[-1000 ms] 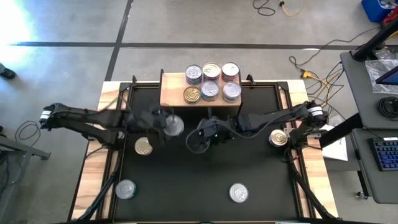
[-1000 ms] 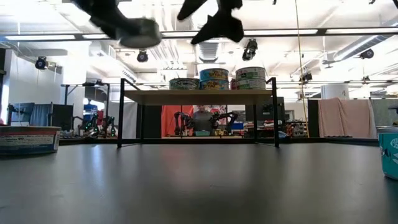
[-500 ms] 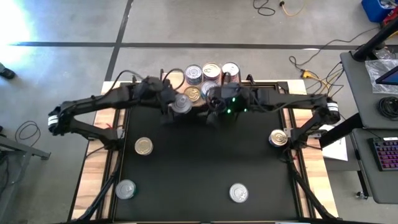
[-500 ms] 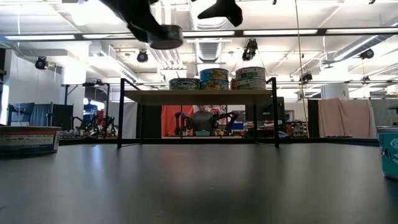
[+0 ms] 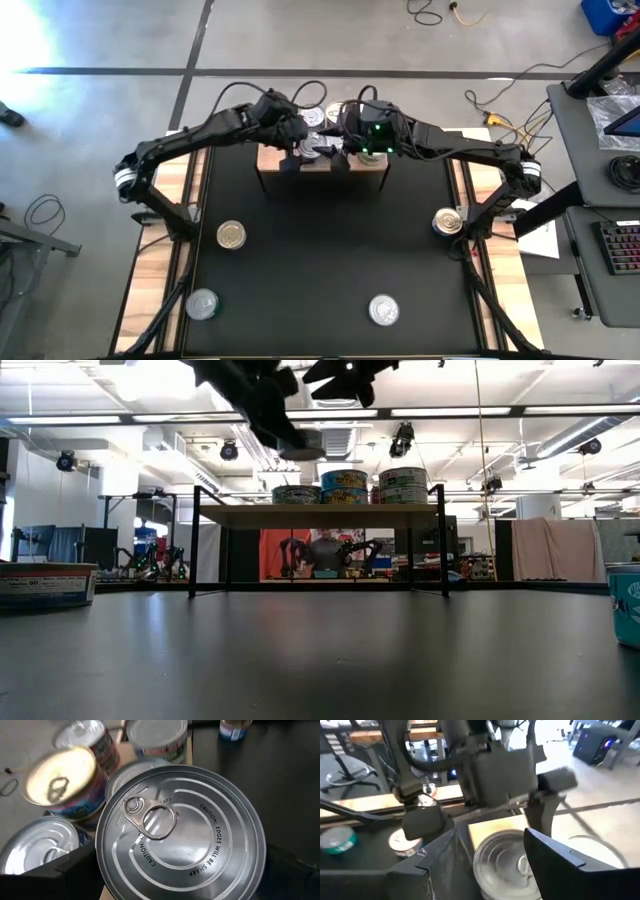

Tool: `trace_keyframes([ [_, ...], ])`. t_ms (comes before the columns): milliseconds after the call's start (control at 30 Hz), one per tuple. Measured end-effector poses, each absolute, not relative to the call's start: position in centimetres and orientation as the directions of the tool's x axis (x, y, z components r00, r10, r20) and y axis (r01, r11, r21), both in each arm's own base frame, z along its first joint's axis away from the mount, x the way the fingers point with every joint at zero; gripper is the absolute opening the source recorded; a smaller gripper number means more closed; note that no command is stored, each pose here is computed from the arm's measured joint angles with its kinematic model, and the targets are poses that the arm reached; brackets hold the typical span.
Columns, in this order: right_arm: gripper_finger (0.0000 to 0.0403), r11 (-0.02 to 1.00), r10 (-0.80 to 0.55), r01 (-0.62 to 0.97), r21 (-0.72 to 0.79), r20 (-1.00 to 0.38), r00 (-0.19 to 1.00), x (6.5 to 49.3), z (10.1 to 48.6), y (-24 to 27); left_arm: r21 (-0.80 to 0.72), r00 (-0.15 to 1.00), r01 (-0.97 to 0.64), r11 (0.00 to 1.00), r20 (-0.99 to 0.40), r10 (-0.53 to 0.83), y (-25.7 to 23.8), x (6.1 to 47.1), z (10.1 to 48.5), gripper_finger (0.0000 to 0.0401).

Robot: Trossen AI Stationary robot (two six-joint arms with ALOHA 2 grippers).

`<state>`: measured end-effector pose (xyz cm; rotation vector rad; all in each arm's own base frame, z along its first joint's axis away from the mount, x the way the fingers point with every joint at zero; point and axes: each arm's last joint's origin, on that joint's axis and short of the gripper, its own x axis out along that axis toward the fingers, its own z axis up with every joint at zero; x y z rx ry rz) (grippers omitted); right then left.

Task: Stack canned seafood by type on shelf
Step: Stack the green tuna can on top of the other green tuna can on the shelf

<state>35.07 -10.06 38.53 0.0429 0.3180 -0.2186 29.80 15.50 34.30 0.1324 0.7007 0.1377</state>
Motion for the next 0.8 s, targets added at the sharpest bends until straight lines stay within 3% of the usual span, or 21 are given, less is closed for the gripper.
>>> trace_keyframes([
  [267, 0.0219, 0.982, -0.19, 0.182, -0.056, -0.335, 0.923, 36.1, 36.9, -12.4, 0.155, 0.688, -0.084, 0.984, -0.706, 0.17, 16.6, 30.2, 32.5, 0.0375],
  [500, 0.0219, 0.994, -0.109, 0.092, -0.065, -0.369, 0.923, 38.1, 34.8, -13.0, 0.106, 0.661, -0.239, 0.965, -0.711, 0.242, 17.1, 30.6, 32.0, 0.0375],
  [800, 0.0219, 0.988, -0.142, 0.109, -0.107, -0.381, 0.914, 38.8, 34.1, -15.2, 0.009, 0.621, -0.342, 0.94, -0.748, 0.234, 17.1, 30.5, 30.7, 0.0375],
])
